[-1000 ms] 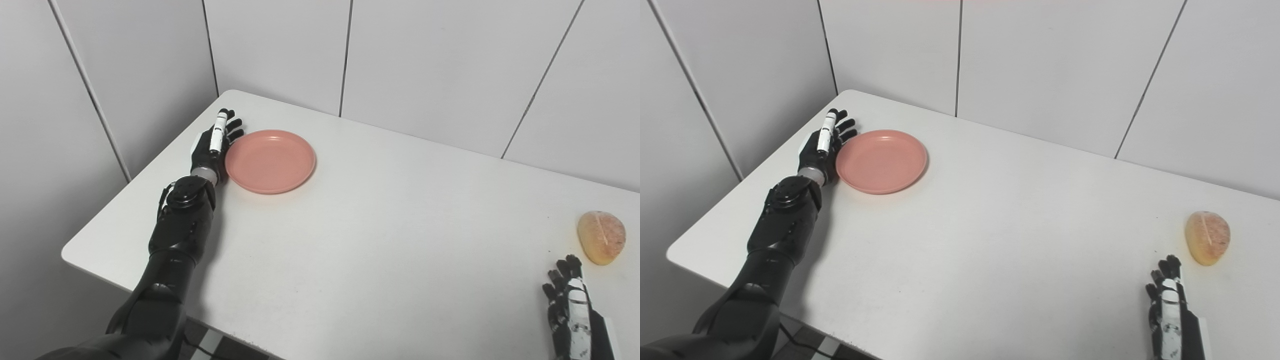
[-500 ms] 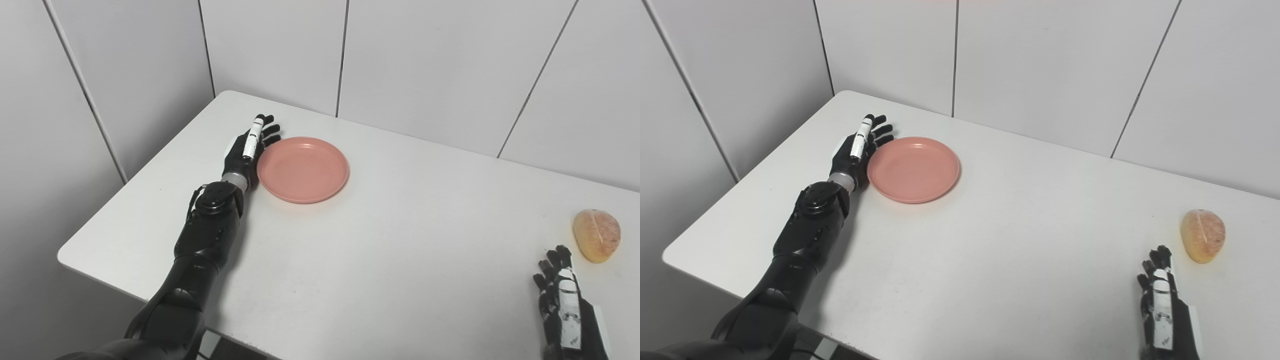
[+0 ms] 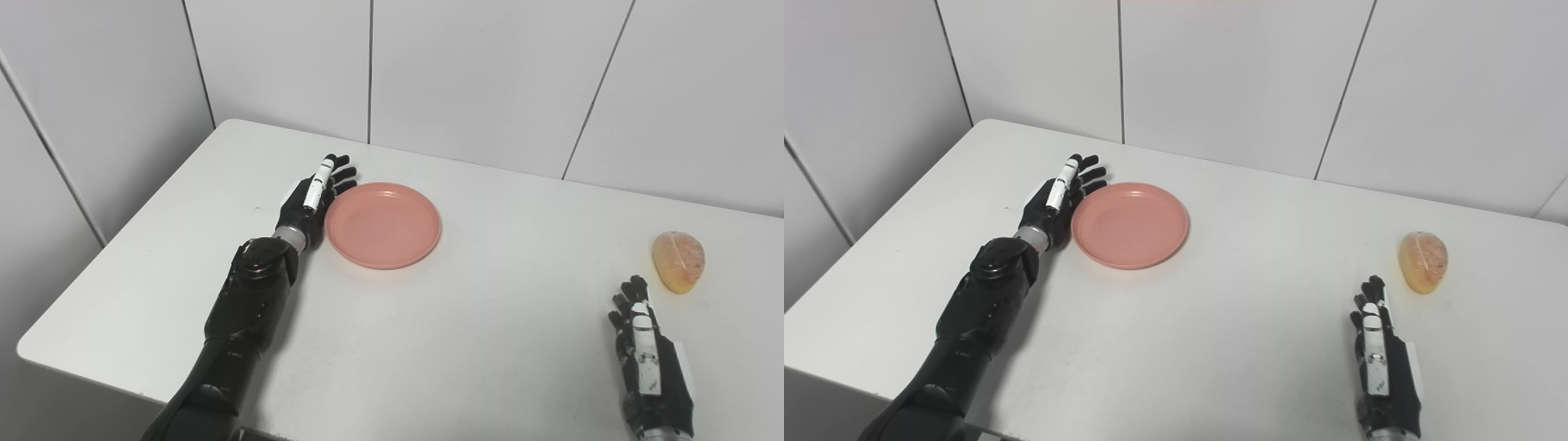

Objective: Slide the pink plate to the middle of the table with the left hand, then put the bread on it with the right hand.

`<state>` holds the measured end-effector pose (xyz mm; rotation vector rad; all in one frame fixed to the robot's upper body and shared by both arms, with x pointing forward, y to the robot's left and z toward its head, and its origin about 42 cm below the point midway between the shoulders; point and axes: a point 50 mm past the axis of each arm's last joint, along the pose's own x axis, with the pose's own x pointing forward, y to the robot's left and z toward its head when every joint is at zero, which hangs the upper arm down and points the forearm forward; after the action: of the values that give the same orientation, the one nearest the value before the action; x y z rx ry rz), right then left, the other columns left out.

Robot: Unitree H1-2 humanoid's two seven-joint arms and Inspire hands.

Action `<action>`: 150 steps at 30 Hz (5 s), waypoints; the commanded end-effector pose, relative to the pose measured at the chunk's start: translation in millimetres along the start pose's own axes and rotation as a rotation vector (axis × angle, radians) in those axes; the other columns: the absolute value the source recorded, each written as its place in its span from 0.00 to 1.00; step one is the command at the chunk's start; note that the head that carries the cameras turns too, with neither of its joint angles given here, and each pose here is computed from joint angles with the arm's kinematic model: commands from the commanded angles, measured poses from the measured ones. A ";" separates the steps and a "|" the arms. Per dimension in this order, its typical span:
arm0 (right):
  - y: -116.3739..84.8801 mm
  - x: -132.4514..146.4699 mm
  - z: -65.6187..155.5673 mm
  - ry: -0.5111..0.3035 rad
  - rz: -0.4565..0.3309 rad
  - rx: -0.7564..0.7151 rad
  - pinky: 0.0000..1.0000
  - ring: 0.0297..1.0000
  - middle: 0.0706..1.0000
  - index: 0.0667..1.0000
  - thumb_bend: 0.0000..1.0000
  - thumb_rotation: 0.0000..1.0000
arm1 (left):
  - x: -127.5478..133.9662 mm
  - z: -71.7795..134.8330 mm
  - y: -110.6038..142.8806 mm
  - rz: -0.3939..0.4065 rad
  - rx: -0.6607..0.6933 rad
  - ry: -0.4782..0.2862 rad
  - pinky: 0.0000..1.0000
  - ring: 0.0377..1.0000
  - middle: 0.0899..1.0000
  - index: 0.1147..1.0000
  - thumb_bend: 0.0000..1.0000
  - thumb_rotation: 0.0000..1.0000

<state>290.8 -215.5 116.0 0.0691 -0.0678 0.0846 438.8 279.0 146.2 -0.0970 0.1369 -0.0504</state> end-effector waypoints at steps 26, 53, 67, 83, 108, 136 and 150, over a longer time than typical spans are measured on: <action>28.2 5.6 14.4 -0.032 -0.026 -0.011 0.96 0.96 0.98 0.99 0.25 1.00 | -50.4 -8.2 -111.9 -0.235 -0.023 -0.018 0.88 0.89 0.89 0.87 0.33 1.00; 14.6 10.9 52.9 -0.092 -0.067 -0.045 0.94 0.93 0.95 0.95 0.31 1.00 | -52.6 -37.7 -118.0 -0.248 -0.038 0.005 0.89 0.90 0.90 0.88 0.35 1.00; -4.0 41.2 131.8 -0.277 -0.201 -0.374 0.79 0.86 0.88 0.90 0.43 0.95 | -52.3 -42.3 -114.9 -0.258 -0.040 0.005 0.89 0.89 0.89 0.88 0.34 1.00; -20.8 86.5 175.1 -0.334 -0.490 -0.734 0.81 0.90 0.93 0.96 0.81 0.75 | -51.9 -45.0 -108.9 -0.257 -0.032 0.000 0.88 0.88 0.89 0.87 0.34 1.00; -49.5 171.0 124.5 0.026 -0.507 -0.864 0.73 0.90 0.95 0.97 0.88 0.57 | -51.7 -46.0 -105.7 -0.270 -0.010 -0.005 0.87 0.88 0.88 0.87 0.35 1.00; -69.6 200.1 86.3 0.212 -0.477 -0.908 0.90 0.99 1.00 0.99 0.95 0.54 | -53.7 -42.3 -106.0 -0.275 -0.014 -0.005 0.87 0.88 0.89 0.87 0.34 1.00; -73.7 205.8 73.8 0.259 -0.475 -0.983 0.84 0.96 0.98 0.93 0.89 0.21 | -53.7 -43.0 -106.7 -0.275 -0.017 0.000 0.87 0.88 0.89 0.87 0.35 1.00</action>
<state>482.1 -274.2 167.1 -0.8807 0.2614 -0.3752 375.4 172.1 125.0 -0.1353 0.0874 -0.3182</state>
